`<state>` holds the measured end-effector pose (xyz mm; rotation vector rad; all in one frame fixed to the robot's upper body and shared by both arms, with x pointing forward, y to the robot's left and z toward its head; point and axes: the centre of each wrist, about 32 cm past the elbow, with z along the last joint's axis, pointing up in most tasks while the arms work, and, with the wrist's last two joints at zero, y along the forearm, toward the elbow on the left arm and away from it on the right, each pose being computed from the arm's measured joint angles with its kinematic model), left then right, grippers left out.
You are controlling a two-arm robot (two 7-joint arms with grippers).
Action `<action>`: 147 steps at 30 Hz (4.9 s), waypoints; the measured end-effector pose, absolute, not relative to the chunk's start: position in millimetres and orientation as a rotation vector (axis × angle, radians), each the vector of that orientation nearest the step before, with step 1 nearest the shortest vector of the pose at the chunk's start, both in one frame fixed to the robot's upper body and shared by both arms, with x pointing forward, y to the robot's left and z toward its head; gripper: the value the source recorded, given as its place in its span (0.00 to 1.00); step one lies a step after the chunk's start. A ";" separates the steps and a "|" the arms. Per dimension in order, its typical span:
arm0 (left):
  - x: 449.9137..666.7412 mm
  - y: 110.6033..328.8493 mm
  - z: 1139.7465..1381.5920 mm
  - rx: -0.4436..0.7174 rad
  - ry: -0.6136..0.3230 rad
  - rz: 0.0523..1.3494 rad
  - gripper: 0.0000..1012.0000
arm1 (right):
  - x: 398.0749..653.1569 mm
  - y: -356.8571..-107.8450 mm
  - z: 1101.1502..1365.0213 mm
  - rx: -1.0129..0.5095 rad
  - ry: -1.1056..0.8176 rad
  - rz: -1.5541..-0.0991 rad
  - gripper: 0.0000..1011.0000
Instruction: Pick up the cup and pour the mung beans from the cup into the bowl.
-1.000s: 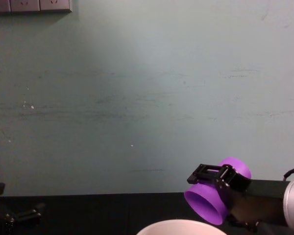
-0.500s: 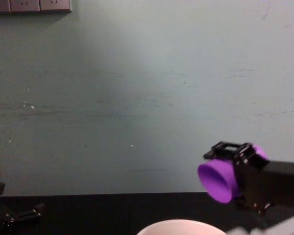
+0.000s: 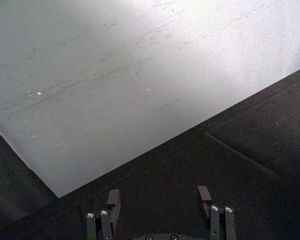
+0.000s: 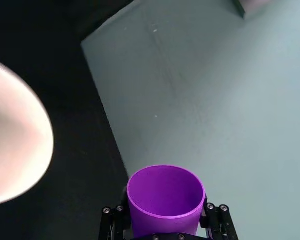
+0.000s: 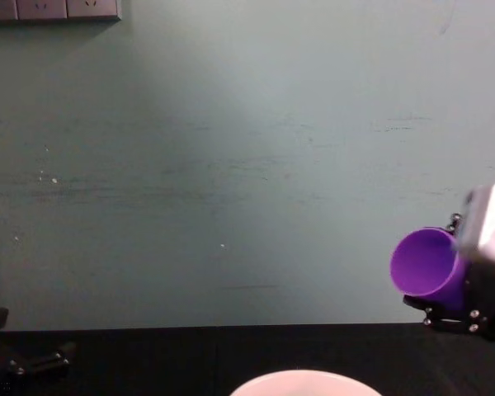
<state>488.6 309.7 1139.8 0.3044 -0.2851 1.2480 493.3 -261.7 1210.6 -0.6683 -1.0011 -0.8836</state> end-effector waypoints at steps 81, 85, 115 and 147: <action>488.6 309.7 1139.8 0.304 -0.285 1.248 0.99 | 516.8 -327.8 1109.4 -0.024 -0.040 -0.793 0.73; 488.6 309.7 1139.8 0.304 -0.285 1.248 0.99 | 517.4 -324.2 1110.8 -0.031 -0.028 -0.817 0.73; 488.6 309.7 1139.8 0.305 -0.285 1.248 0.99 | 546.2 -305.1 1091.4 -0.040 -0.001 -0.841 0.73; 488.6 309.7 1139.8 0.304 -0.285 1.248 0.99 | 547.3 -304.3 1088.9 -0.039 0.021 -0.839 0.96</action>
